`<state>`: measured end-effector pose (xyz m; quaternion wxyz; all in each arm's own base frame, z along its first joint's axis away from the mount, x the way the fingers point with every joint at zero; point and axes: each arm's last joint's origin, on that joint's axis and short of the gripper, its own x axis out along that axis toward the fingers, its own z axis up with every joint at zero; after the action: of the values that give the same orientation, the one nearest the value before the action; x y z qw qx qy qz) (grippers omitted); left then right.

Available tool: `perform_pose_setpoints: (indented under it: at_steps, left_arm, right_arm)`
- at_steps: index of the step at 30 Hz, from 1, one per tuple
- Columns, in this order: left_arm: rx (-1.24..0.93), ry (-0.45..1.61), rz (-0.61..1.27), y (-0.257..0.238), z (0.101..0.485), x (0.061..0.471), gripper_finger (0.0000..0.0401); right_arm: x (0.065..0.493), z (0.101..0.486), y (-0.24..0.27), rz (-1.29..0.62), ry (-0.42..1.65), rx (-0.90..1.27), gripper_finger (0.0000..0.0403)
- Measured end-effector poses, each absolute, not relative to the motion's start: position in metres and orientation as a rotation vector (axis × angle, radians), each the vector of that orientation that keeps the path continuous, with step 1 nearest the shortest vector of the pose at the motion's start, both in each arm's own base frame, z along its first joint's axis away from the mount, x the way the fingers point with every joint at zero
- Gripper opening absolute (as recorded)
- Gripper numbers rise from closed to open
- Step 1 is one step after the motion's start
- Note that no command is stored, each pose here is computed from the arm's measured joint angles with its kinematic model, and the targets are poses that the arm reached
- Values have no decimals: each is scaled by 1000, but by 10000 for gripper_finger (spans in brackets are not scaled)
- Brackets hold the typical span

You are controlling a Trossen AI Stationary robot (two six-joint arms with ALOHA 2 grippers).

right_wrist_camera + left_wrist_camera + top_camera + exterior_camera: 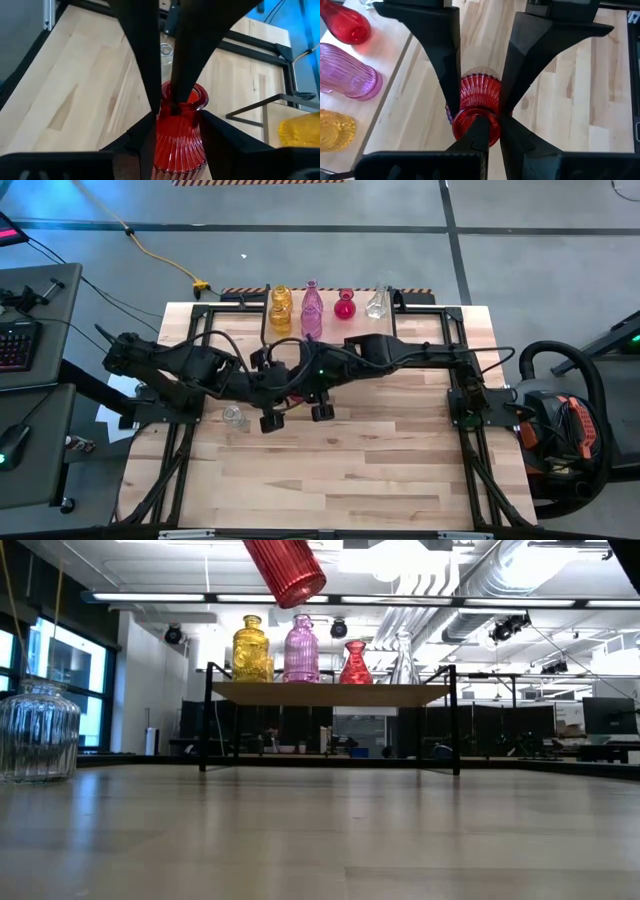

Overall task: Sort vases onto shelf
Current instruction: Put the red vase on the shelf

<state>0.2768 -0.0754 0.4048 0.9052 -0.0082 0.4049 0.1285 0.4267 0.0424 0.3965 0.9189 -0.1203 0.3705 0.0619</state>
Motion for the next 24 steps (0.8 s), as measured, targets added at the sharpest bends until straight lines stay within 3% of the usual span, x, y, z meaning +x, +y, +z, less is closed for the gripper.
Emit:
perform_pose_setpoints:
  at_steps: [9, 15, 24]
  left_arm:
    - [-2, 831, 266, -75, 406, 277, 12]
    - [0, 832, 274, -75, 405, 277, 12]
    - [-11, 833, 280, -73, 405, 277, 25]
  right_arm:
    - [428, 397, 40, 94, 758, -212, 117]
    - [428, 397, 39, 85, 759, -208, 51]
    - [428, 397, 38, 85, 760, -206, 51]
